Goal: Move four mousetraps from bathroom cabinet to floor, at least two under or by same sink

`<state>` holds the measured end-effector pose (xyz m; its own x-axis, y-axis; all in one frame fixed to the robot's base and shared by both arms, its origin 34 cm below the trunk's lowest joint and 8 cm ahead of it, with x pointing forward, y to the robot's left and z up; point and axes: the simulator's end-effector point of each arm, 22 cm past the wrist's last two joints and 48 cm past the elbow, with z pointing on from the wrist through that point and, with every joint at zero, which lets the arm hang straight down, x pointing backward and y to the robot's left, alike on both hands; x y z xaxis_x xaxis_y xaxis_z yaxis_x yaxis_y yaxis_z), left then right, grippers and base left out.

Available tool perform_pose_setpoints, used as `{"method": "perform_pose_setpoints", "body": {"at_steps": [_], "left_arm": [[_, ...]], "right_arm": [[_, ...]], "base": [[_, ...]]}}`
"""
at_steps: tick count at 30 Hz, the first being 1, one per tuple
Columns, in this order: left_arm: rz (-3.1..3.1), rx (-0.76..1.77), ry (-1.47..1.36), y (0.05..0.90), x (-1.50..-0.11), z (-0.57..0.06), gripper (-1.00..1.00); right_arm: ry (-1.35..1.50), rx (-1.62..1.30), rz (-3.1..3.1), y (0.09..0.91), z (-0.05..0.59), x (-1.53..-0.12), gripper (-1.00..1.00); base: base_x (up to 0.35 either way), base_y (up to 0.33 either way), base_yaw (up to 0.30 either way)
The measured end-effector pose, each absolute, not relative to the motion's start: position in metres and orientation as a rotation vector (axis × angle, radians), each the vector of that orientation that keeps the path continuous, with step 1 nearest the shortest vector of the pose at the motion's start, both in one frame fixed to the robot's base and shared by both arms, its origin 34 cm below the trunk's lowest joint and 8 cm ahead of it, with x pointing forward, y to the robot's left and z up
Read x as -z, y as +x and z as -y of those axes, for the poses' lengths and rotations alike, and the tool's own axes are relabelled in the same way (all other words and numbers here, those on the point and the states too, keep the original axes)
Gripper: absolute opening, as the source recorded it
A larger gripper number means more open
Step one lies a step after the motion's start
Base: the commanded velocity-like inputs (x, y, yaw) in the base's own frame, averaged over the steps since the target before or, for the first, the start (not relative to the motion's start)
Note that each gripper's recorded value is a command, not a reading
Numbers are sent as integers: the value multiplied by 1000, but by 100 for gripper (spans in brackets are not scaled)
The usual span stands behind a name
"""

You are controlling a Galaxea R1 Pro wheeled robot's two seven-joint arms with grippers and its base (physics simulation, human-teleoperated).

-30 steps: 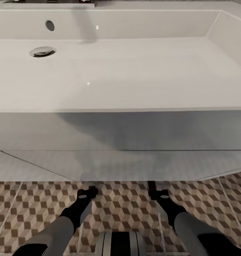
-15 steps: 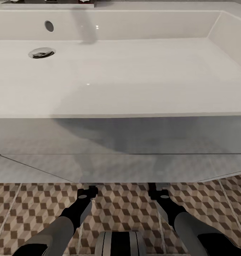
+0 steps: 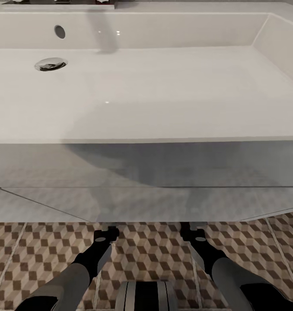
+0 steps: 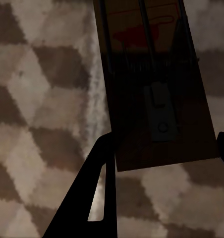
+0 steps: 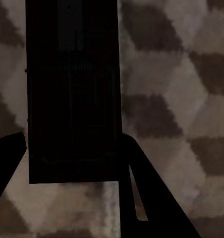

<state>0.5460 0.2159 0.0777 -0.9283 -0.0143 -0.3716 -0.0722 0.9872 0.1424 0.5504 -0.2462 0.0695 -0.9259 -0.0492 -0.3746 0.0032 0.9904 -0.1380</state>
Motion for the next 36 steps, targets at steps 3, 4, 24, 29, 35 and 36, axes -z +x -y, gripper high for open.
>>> {"method": "perform_pose_setpoints", "body": {"at_steps": [3,4,24,29,35,36], "left_arm": [[-2755,-216,-61,546,-78,-215,-100],[-2755,-216,-60,546,-78,-215,-100],[-2754,-215,-60,546,-78,-215,-100],[-2754,-214,-59,546,-78,-215,-100],[-2754,-213,-59,546,-78,-215,-100],[-2754,-213,-58,546,-78,-215,-100]], "right_arm": [[-31,193,-2750,550,247,-69,-100],[-31,193,-2750,550,247,-69,-100],[-23,202,-2756,549,252,-69,-100],[-19,204,-2752,550,254,-69,-100],[39,193,-2752,549,253,-69,-100],[48,191,-2753,549,253,-69,-100]], "base": [[0,0,0],[0,0,0],[0,0,0],[0,0,0],[0,0,0],[0,0,0]]}}
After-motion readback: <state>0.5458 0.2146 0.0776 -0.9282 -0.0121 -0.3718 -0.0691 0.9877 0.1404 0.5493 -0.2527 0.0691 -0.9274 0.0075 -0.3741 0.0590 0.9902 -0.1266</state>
